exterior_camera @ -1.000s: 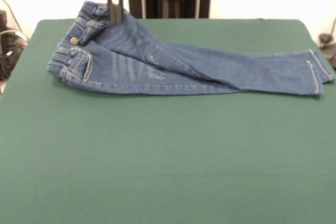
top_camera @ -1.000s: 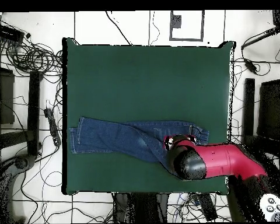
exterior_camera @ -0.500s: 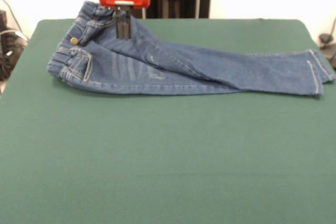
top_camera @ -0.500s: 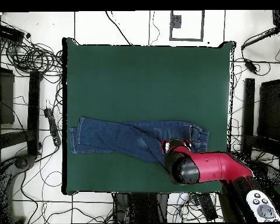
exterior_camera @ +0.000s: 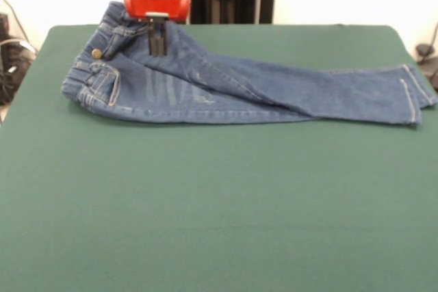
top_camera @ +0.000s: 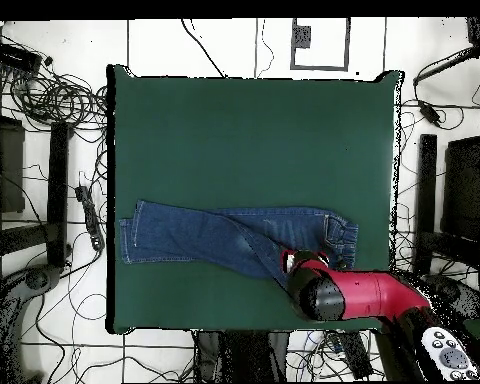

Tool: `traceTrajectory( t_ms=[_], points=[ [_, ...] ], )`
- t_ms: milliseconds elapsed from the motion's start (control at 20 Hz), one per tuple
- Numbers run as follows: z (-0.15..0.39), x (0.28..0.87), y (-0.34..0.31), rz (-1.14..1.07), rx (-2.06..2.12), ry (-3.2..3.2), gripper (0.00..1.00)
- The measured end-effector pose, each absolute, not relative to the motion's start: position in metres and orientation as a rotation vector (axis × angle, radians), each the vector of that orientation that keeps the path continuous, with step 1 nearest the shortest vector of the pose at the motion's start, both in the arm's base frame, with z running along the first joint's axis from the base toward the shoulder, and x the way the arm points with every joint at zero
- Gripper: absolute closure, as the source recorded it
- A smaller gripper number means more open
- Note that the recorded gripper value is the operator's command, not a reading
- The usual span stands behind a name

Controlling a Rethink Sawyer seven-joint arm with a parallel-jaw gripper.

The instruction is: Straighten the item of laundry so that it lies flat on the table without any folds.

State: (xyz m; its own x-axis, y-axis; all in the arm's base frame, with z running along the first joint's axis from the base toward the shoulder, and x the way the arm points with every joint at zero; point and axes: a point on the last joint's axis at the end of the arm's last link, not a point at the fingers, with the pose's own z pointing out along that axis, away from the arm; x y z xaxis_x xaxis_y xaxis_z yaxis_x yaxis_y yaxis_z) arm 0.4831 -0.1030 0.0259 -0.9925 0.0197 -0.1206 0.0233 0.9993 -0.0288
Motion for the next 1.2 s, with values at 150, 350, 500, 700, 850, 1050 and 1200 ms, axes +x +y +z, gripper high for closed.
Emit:
traceTrajectory(
  t_ms=[150, 350, 500, 700, 850, 1050, 1200],
  points=[
    [0.022, 0.478, -0.105, -0.043, 0.045, 3.033, 1.0],
    [0.015, 0.471, -0.107, -0.04, 0.057, 3.053, 1.0],
    [0.015, 0.469, -0.113, -0.042, 0.076, 3.053, 1.0],
    [0.015, 0.464, -0.132, -0.045, 0.138, 3.051, 1.0],
    [0.016, 0.459, -0.148, -0.049, 0.191, 3.048, 1.0],
    [0.02, 0.456, -0.168, -0.063, 0.247, 3.035, 1.0],
    [0.029, 0.457, -0.182, -0.088, 0.276, 3.015, 1.0]
  ],
)
